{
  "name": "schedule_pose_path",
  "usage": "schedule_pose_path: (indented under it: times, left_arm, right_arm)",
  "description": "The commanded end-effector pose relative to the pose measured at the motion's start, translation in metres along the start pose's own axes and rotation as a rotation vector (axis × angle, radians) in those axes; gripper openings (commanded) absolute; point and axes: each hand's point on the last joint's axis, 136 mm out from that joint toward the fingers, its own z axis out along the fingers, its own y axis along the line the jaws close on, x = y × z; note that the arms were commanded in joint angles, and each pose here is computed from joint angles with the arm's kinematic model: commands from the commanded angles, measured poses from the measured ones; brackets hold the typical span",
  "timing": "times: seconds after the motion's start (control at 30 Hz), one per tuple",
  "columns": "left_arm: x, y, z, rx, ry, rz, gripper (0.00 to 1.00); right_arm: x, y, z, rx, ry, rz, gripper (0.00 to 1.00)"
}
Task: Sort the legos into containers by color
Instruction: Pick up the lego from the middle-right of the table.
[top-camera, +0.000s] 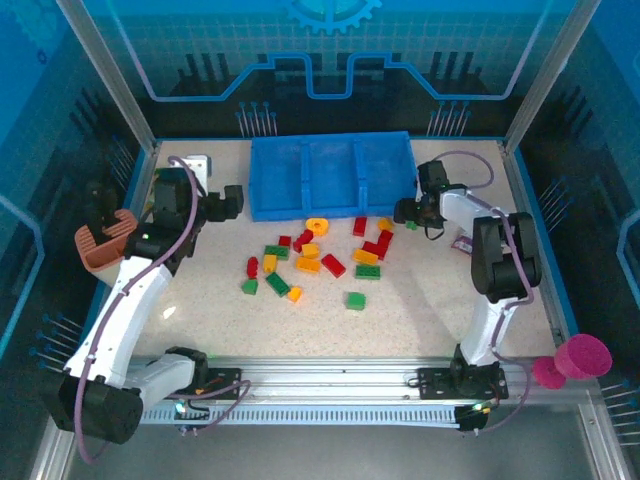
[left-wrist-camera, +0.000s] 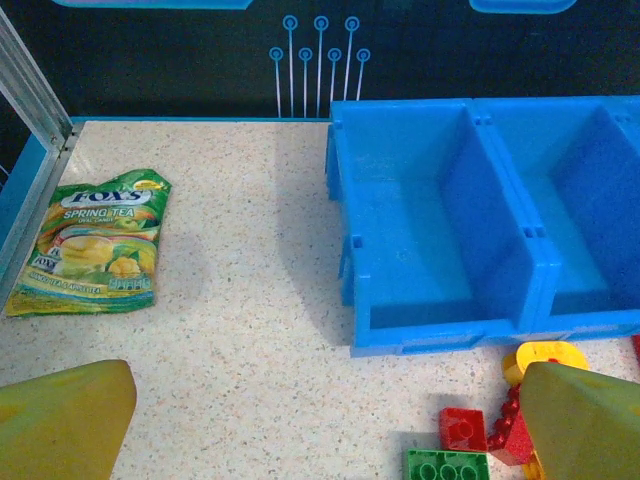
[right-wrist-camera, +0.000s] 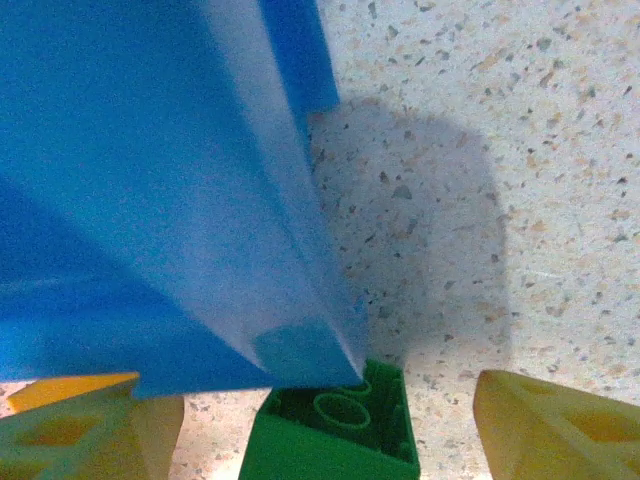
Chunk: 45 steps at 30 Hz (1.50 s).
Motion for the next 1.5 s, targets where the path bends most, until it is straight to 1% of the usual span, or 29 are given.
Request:
schedule_pose_path:
  times: [0.0, 0.17, 0.37, 0.53, 0.63, 0.7, 0.83, 1.03, 1.37, 1.47]
  left_arm:
    - [-0.013, 0.000, -0.012, -0.003, -0.039, 0.008, 0.99]
    - [-0.013, 0.001, -0.009, -0.010, -0.040, 0.014, 0.99]
    - [-0.011, 0.001, -0.008, -0.014, -0.035, 0.019, 0.99]
    - [-0.011, 0.002, -0.009, -0.018, -0.034, 0.024, 0.99]
    - [-0.012, 0.002, -0.010, -0.020, -0.039, 0.025, 0.99]
    - [-0.012, 0.002, -0.010, -0.019, -0.041, 0.025, 0.99]
    - [-0.014, 0.002, -0.012, -0.017, -0.046, 0.022, 0.99]
    - [-0.015, 0.002, -0.015, -0.017, -0.056, 0.023, 0.99]
    - [-0.016, 0.002, -0.016, -0.010, -0.061, 0.017, 0.99]
    - [-0.017, 0.002, -0.018, -0.011, -0.068, 0.019, 0.99]
  right_arm:
    - [0.005, 0.002, 0.002, 0.059, 0.051, -0.036, 0.70]
    - [0.012, 0.000, 0.010, 0.085, 0.109, -0.043, 0.57]
    - [0.013, -0.002, 0.011, 0.098, 0.122, -0.036, 0.49]
    - [0.018, -0.004, 0.013, 0.114, 0.148, -0.049, 0.45]
    - [0.023, -0.004, 0.013, 0.119, 0.159, -0.069, 0.45]
    - [0.026, -0.005, 0.011, 0.129, 0.159, -0.089, 0.50]
    - [0.030, -0.007, 0.009, 0.142, 0.158, -0.110, 0.54]
    - [0.031, -0.005, 0.010, 0.138, 0.160, -0.124, 0.45]
    - [0.047, -0.002, 0.007, 0.121, 0.195, -0.154, 0.39]
    - [0.049, -0.003, 0.000, 0.122, 0.189, -0.166, 0.35]
